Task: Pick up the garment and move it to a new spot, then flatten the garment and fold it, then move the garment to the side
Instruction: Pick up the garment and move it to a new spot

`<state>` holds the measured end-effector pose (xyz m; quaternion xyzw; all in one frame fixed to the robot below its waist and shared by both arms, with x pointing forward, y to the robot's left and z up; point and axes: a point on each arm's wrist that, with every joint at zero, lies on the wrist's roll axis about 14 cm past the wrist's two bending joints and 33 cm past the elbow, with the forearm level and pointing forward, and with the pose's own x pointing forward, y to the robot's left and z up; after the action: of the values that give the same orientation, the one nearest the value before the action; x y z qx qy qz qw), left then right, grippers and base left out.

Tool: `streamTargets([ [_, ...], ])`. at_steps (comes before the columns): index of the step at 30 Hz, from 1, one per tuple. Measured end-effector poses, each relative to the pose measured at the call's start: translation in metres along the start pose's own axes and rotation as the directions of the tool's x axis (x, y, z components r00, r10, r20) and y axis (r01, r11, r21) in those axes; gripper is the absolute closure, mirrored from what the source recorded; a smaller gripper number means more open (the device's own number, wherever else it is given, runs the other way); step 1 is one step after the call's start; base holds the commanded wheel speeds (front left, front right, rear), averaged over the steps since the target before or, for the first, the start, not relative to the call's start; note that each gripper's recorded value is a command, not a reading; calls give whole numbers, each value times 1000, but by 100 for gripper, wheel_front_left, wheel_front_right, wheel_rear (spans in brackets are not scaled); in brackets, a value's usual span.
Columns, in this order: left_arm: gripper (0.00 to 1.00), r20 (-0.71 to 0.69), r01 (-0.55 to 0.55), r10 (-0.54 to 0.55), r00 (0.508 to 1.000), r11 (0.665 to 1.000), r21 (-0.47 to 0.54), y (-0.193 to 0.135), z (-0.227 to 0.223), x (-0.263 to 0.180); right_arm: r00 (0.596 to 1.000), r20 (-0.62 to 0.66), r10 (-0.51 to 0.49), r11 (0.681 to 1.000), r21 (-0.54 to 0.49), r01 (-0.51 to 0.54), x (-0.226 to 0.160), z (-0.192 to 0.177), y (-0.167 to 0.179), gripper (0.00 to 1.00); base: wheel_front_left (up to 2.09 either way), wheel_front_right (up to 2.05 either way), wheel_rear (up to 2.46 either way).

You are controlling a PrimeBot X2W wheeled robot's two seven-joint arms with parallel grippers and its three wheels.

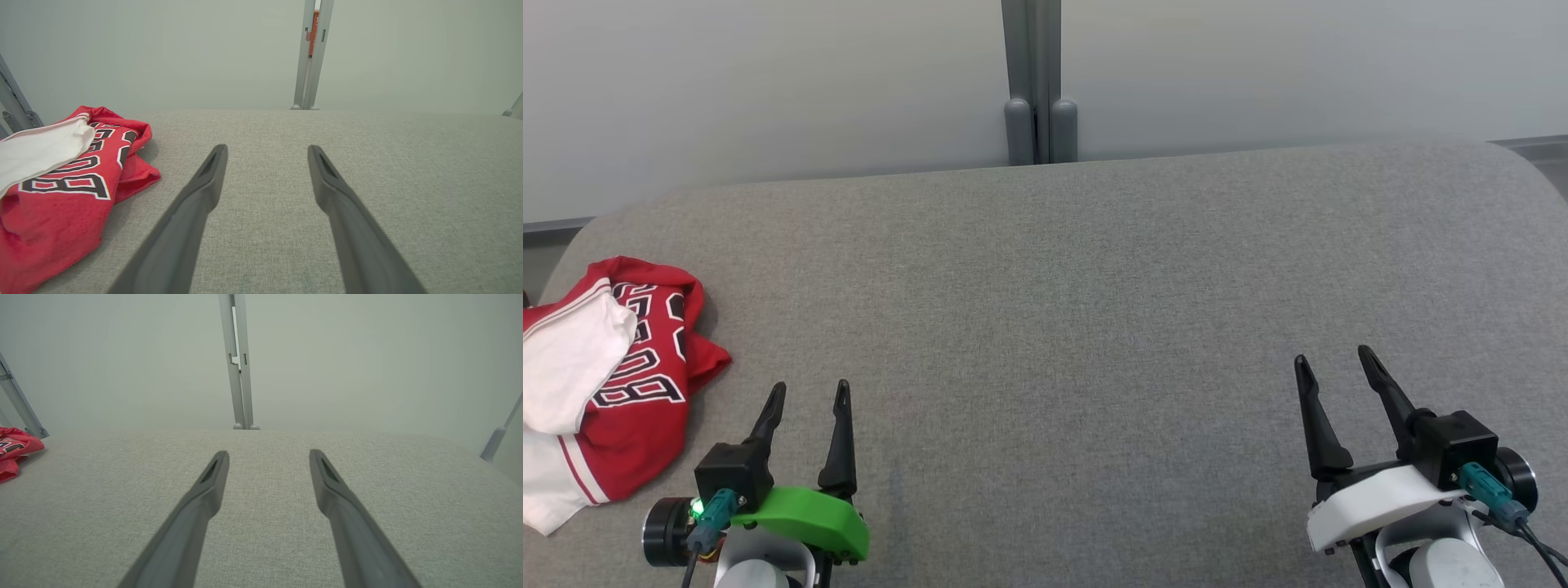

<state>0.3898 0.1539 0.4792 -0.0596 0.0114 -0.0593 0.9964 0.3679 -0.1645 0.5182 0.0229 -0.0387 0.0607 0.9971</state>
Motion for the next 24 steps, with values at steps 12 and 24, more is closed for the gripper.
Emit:
streamTargets([
  [12,0,10,-39,39,999,999,-13,9,3,-2,1000,5,8,1000,20,-8,4,0,4,0,0,0,0],
  [24,0,58,-229,231,971,973,-31,67,19,-32,988,1,155,987,37,-155,33,-4,51,0,0,0,0],
])
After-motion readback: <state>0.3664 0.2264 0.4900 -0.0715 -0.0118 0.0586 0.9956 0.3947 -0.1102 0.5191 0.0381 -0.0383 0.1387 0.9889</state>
